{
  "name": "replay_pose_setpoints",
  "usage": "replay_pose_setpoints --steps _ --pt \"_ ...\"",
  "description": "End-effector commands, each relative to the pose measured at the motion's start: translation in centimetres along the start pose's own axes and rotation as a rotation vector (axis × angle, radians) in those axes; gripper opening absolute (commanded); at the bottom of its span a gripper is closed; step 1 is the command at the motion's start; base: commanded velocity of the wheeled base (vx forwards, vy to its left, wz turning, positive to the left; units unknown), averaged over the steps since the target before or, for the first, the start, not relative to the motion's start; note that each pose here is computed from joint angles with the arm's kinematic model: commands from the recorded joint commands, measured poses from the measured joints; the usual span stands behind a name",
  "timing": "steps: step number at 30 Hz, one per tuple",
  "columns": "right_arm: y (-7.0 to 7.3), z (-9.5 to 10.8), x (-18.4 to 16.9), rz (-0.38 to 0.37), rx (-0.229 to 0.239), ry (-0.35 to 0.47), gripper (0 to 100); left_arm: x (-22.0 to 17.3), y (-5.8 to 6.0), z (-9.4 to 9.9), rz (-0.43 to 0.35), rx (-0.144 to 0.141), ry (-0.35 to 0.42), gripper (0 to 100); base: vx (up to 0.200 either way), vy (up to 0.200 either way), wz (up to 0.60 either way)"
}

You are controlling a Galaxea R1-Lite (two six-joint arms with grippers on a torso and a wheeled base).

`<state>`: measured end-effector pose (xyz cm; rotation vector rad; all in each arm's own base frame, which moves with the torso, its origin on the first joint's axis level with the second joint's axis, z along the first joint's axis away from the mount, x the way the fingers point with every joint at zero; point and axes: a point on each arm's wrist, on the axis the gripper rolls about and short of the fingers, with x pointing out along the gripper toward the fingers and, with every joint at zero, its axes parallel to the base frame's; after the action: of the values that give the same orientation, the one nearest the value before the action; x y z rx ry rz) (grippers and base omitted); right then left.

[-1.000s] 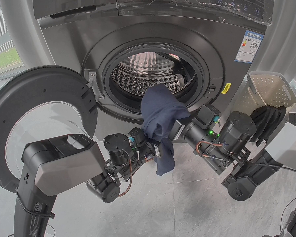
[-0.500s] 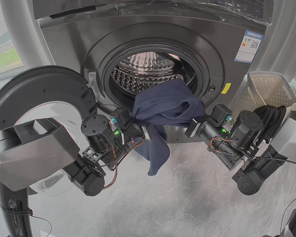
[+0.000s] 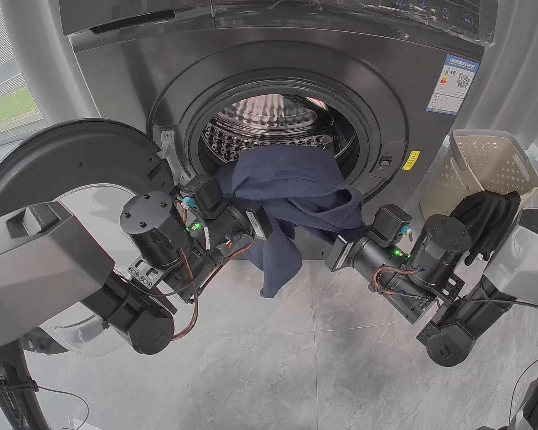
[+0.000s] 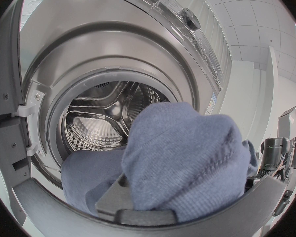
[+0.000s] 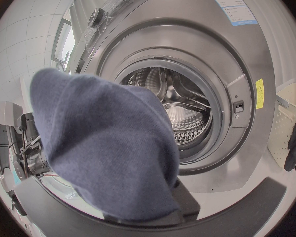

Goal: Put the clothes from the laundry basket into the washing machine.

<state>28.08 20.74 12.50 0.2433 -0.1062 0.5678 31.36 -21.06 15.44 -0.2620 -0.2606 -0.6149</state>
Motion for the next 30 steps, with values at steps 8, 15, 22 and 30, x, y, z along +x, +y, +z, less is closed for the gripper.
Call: replay_pose_setpoints --steps 8,15,22,30 --pt "0.5 -1.4 -6.1 0.123 -0.084 0.206 100 -3.0 -0.3 1.9 0.002 0.005 0.029 0 0.000 0.000 0.00" --pt "-0.7 -3.0 -10.5 0.120 -0.107 0.378 100 -9.2 -0.8 1.4 -0.072 0.002 0.209 0 0.000 0.000 0.00" --pt "-3.0 -2.5 -9.4 0.014 -0.103 0.342 100 -11.7 -0.9 1.6 -0.087 0.017 0.261 0 0.000 0.000 0.00" --pt "-4.2 -1.8 -8.9 -0.096 -0.098 0.292 100 -12.3 -0.9 0.7 -0.095 0.068 0.307 0 0.000 0.000 0.00"
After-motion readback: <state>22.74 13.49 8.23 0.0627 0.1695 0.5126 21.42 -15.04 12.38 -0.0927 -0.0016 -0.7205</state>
